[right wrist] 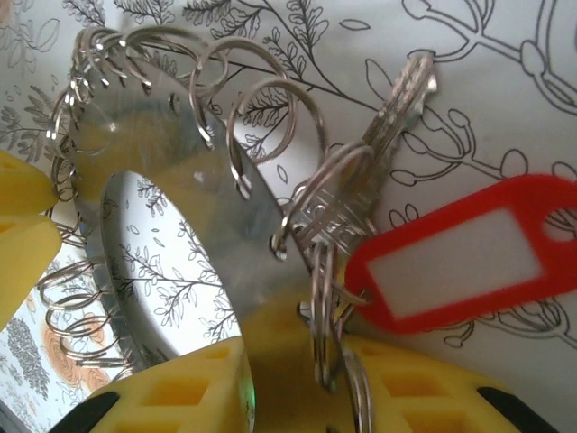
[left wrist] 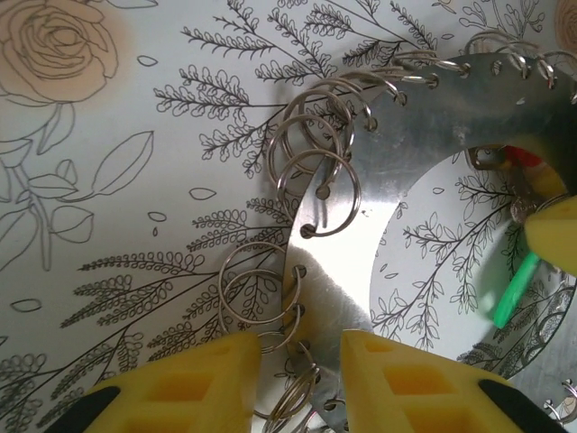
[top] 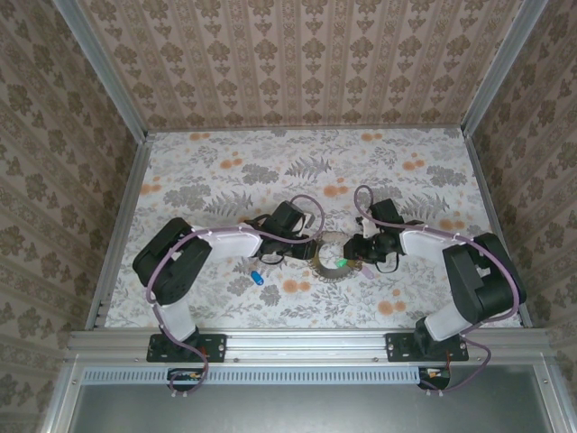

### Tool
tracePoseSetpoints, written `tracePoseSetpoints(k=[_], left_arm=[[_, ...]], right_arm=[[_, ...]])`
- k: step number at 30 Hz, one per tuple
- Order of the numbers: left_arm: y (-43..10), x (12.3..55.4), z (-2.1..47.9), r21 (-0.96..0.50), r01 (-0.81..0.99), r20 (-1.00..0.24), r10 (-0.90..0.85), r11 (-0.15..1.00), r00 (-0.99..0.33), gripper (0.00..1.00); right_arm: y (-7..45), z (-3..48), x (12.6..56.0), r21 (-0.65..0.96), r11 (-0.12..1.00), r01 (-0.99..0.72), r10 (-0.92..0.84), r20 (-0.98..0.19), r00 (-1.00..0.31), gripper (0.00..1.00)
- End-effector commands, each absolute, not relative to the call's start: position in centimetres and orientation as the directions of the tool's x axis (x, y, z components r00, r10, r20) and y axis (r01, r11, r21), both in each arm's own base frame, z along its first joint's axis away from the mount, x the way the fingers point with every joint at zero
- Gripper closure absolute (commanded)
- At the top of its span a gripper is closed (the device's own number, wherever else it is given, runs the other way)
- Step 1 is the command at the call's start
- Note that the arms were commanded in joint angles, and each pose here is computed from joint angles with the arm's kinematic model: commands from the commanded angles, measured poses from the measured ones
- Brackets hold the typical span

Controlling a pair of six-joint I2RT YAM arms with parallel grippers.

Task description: Put the keys on the keyring

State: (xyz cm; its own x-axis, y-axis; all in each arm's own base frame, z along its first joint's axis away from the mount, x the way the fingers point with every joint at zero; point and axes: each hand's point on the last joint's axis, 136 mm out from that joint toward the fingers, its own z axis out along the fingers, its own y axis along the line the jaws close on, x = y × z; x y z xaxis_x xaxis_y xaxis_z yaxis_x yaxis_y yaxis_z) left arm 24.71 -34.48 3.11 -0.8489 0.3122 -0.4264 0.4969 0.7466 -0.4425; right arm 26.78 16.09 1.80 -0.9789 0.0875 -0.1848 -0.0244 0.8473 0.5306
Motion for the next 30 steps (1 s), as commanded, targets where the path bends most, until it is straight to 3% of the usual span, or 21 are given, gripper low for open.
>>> tracePoseSetpoints(k=[1, 8, 13, 14, 18, 23, 25, 30], left_arm=[[-33.7, 23.1, 1.1, -0.444, 0.457, -0.334, 0.33, 0.771, -0.883, 0.7], [-32.9, 24.5, 3.5, -0.414, 0.445, -0.415, 0.27, 0.794, -0.869, 0.66], [-31.6, 26.8, 8.6, -0.416, 0.429, -0.552, 0.152, 0.802, -0.82, 0.55], [-31.2, 27.3, 9.8, -0.418, 0.423, -0.585, 0.117, 0.804, -0.802, 0.49], [-29.1, 28.6, 14.1, -0.49, 0.379, -0.685, -0.078, 0.785, -0.724, 0.0], [-25.1, 30.0, 15.9, -0.65, 0.198, -0.623, -0.365, 0.734, -0.692, 0.0], [-26.0, 29.7, 17.6, -0.691, 0.291, -0.627, -0.349, 0.662, -0.696, 0.0], [-28.0, 29.6, 20.1, -0.748, 0.317, -0.583, -0.349, 0.584, -0.733, 0.0]], right_arm=[[16.9, 1.9, 26.9, 0.574, 0.817, -0.052, 0.091, -0.219, -0.972, 0.76], [15.8, 4.7, 27.7, 0.595, 0.801, -0.075, 0.145, -0.313, -0.938, 0.97], [16.0, 9.6, 28.3, 0.682, 0.719, -0.131, 0.199, -0.384, -0.902, 1.0], [16.0, 10.8, 28.6, 0.704, 0.697, -0.14, 0.222, -0.397, -0.89, 1.0], [16.3, 15.0, 29.7, 0.768, 0.614, -0.182, 0.306, -0.444, -0.842, 1.0], [16.7, 19.4, 31.0, 0.819, 0.521, -0.238, 0.396, -0.479, -0.783, 1.0], [16.9, 20.6, 31.6, 0.837, 0.488, -0.249, 0.425, -0.476, -0.77, 1.0], [17.5, 23.4, 33.0, 0.88, 0.389, -0.272, 0.48, -0.445, -0.756, 1.0]])
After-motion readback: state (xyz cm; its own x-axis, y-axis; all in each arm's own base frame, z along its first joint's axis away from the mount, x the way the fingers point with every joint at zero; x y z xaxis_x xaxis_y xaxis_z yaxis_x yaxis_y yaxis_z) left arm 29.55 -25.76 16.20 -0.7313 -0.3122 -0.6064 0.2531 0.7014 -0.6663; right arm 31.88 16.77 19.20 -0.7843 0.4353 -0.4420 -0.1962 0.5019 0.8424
